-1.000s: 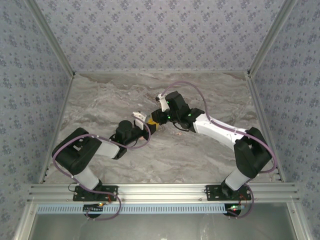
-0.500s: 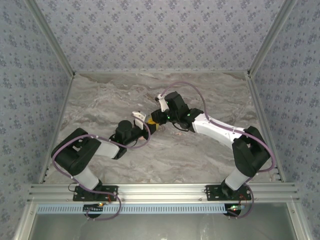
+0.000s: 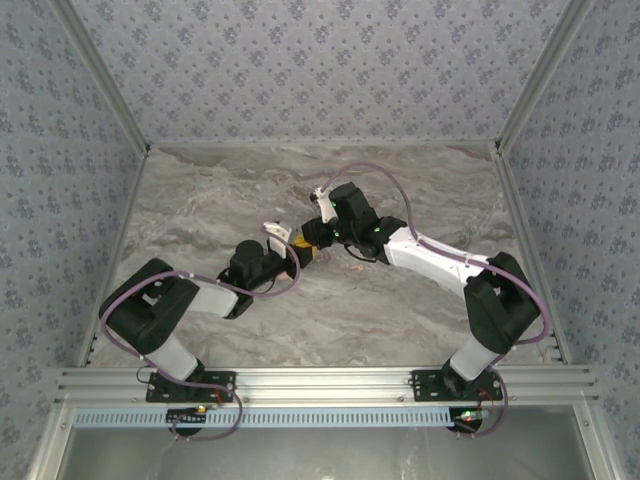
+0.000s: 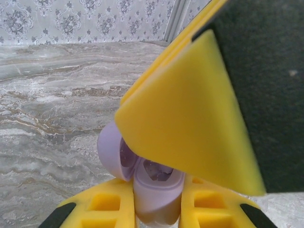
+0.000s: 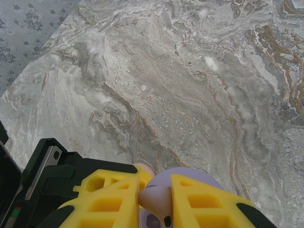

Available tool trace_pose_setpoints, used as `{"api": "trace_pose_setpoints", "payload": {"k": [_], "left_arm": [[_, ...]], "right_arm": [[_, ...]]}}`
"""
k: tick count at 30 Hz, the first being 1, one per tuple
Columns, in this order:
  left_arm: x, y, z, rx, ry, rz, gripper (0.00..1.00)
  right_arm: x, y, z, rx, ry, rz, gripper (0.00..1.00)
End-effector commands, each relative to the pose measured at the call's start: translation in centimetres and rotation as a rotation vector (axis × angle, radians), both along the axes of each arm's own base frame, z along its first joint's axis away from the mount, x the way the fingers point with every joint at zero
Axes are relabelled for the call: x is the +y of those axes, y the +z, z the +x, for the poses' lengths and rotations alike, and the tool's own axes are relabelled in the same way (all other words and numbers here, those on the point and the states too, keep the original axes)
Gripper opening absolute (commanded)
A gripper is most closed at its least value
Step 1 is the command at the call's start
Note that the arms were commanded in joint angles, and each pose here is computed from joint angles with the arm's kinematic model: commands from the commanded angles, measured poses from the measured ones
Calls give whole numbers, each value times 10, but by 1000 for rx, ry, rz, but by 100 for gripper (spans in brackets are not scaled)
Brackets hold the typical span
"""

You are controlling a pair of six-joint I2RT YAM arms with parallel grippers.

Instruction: Insert the wireless bluetooth earbuds into the charging case

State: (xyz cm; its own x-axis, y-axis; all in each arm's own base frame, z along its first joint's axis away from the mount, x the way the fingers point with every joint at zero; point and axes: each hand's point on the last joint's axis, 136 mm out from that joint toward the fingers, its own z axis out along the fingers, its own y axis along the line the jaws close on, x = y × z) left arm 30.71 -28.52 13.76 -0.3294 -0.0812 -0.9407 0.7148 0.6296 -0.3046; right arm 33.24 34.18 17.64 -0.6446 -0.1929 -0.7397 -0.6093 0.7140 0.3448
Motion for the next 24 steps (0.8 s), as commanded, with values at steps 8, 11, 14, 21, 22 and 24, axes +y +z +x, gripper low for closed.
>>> {"api": "trace_pose_setpoints", "payload": {"k": [8, 11, 14, 21, 22, 24], "left_arm": [[-1, 35, 6, -70, 22, -50, 11], [-1, 36, 6, -72, 22, -54, 12], [-1, 37, 5, -74, 18, -55, 12], [-2, 39, 4, -77, 11, -56, 11], [-2, 38, 4, -76, 11, -55, 11], [-2, 38, 4, -76, 11, -54, 11]], "right_arm": [[-2, 0, 1, -10, -7, -9, 21], [-2, -1, -1, -6, -4, -10, 21], [-3, -2, -2, -1, -2, -11, 22], [-1, -2, -3, 3, 7, -10, 27], [-2, -2, -3, 3, 6, -11, 27], [-2, -1, -4, 2, 7, -11, 28]]}}
